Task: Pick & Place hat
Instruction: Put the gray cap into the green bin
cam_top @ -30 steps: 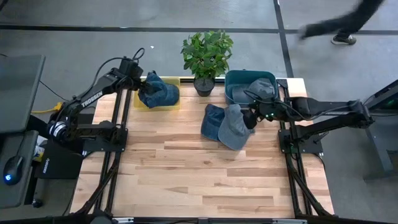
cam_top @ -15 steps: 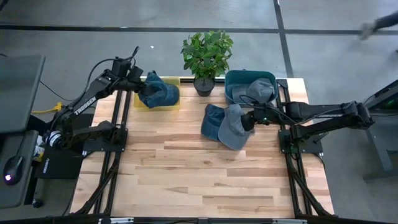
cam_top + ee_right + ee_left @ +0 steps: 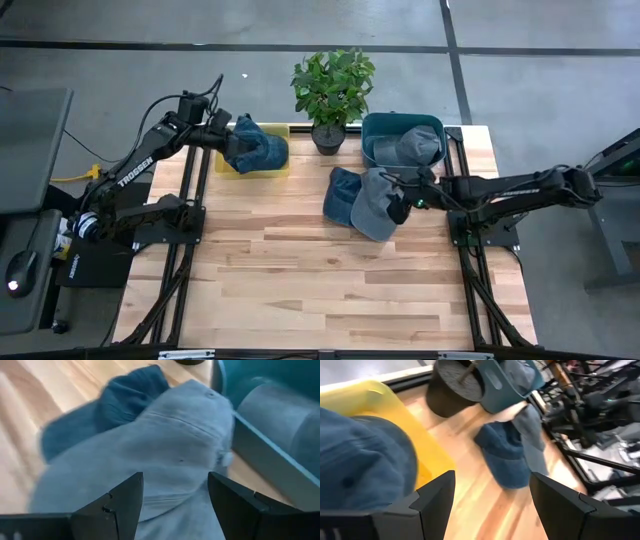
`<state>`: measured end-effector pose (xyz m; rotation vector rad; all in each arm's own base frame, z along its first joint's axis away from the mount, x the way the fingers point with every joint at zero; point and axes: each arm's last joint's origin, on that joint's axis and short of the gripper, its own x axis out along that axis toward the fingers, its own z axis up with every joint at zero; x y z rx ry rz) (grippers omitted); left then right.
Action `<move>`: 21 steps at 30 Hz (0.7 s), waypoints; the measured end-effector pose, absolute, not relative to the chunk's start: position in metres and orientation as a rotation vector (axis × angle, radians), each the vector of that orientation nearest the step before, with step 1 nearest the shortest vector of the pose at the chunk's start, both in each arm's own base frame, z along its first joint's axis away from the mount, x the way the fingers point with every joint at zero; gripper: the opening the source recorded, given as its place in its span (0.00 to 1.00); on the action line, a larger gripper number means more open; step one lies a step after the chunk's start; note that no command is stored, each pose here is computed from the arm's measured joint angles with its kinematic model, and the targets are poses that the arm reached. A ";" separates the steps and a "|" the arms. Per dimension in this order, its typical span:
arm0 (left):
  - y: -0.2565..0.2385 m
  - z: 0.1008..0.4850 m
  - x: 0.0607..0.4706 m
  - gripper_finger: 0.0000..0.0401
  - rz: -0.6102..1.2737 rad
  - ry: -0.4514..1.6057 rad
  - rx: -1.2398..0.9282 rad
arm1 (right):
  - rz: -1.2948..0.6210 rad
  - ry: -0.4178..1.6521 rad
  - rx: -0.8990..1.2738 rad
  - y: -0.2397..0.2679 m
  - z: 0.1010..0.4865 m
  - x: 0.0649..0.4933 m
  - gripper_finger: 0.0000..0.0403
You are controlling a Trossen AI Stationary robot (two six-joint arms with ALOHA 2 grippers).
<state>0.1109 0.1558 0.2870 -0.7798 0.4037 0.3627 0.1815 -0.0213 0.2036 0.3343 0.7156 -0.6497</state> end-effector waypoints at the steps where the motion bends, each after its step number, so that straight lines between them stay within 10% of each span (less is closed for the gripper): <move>1: 0.155 0.287 0.111 0.63 0.346 0.402 -0.783 | -0.655 0.718 0.306 -0.022 0.200 0.181 0.54; 21: 0.122 0.287 0.150 0.63 0.209 0.501 -0.670 | -0.653 0.620 0.397 -0.050 0.171 0.174 0.54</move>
